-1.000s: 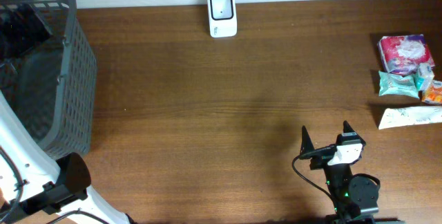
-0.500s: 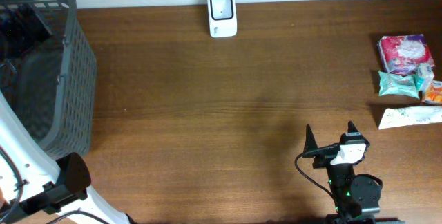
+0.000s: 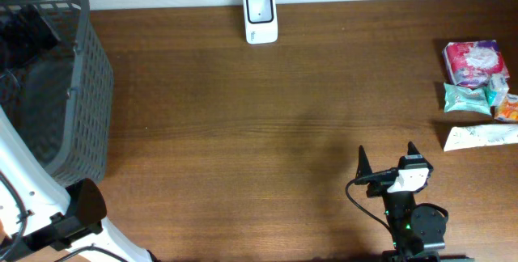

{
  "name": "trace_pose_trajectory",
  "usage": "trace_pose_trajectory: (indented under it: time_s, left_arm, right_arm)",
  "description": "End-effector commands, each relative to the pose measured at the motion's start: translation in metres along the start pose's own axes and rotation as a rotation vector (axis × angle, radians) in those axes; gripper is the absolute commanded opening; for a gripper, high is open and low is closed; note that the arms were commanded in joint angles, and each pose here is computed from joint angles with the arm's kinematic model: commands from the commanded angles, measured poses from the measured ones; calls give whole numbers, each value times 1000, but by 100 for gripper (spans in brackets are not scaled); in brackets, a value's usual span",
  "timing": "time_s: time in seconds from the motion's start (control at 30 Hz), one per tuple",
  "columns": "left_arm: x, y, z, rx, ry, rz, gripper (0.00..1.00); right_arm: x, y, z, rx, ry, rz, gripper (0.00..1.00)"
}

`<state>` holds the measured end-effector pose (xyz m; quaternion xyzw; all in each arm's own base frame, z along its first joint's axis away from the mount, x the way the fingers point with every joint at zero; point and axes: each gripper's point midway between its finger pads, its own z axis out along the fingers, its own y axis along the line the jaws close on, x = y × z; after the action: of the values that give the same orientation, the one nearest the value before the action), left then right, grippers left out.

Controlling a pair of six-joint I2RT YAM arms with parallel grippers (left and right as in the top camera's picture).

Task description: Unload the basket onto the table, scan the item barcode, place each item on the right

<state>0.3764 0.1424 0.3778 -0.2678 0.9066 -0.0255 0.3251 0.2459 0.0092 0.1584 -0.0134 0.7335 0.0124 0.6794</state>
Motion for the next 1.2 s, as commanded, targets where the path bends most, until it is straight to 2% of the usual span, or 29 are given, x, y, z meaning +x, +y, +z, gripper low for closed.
trace_pose_trajectory:
  time_s: [0.0,0.2,0.3,0.43,0.5,0.57,0.67,0.8,0.9,1.03,1.07,1.17]
  left_arm:
    - [-1,3,-37,-22,-86,13,99]
    - [25,-38,-141,196,-268,80,99]
    - [44,-54,-166,285,-303,116,99]
    - [76,-123,-187,640,-414,465,99]
    - [116,-145,-172,795,-402,564,99]
    - [153,-146,-139,833,-341,587,99]
    - [186,-136,-88,817,-267,637,99]
    - [211,-127,-41,798,-124,593,99]
    - [215,-110,-23,689,-145,587,99]
    - [234,-112,-38,714,-397,831,99]
    - [247,-122,-53,759,-575,969,99]
    - [258,-124,-64,733,-797,1031,99]
  right_arm:
    - [3,-3,0,13,3,1,99]
    - [3,-3,0,13,3,0,99]
    - [3,-3,0,13,3,0,99]
    - [3,-3,0,13,3,0,98]
    - [3,-3,0,13,3,0,99]
    - [3,-3,0,13,3,0,99]
    - [3,-3,0,13,3,1,99]
    - [3,-3,0,13,3,1,99]
    - [3,-3,0,13,3,1,99]
    - [3,-3,0,13,3,0,99]
    - [3,-3,0,13,3,1,99]
    - [3,-3,0,13,3,1,99]
